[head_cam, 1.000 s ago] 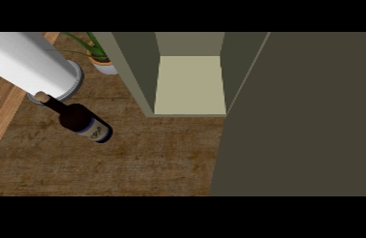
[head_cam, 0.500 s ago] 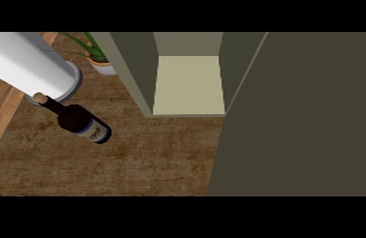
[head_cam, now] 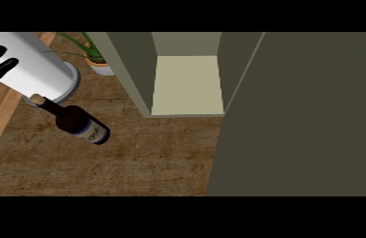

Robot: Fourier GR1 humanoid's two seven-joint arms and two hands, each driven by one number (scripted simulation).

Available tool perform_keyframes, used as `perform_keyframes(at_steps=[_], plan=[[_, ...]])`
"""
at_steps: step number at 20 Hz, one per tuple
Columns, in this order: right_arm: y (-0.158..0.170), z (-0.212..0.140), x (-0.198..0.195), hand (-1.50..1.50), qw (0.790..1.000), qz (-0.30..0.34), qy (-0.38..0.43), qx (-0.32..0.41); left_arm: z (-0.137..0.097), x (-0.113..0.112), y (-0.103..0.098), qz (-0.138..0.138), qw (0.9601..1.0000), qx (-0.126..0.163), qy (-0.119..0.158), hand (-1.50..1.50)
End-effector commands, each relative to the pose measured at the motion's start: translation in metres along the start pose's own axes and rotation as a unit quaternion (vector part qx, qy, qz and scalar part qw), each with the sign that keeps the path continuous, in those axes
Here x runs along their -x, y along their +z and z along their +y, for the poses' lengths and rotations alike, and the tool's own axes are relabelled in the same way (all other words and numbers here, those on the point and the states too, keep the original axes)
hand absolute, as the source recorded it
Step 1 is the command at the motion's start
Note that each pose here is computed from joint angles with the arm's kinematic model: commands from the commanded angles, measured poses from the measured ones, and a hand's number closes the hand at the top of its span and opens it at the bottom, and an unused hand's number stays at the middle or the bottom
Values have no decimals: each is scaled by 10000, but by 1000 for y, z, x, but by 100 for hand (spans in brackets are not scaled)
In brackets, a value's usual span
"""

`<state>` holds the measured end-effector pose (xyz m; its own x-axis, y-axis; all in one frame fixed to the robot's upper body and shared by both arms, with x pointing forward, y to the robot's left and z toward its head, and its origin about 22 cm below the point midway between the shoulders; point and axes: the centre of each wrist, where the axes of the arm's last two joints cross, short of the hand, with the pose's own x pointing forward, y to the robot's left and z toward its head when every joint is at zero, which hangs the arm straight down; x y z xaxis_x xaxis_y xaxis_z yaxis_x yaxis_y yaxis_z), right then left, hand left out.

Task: Pick up the wine, place it into the cabinet and close the cabinet

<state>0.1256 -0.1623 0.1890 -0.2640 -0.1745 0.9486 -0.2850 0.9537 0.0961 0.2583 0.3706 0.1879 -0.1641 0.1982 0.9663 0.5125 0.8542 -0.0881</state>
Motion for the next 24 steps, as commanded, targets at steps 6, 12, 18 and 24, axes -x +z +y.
perform_keyframes(at_steps=[6, 12, 18, 24], plan=[[21, -2, -32, -150, 9976, -423, 473, 261, 3, 31, -5, 116, 9999, -28, -122, -150], [26, 6, -27, -150, 9986, -391, 269, 250, 18, 70, 5, 272, 9994, -100, -181, -150], [26, 13, -22, -150, 9982, -463, 348, 164, 27, 99, 11, 307, 9986, -397, -194, -150], [29, 7, -42, -150, 9981, -465, 338, 213, 31, 124, 25, 468, 9969, -499, -401, -150]])
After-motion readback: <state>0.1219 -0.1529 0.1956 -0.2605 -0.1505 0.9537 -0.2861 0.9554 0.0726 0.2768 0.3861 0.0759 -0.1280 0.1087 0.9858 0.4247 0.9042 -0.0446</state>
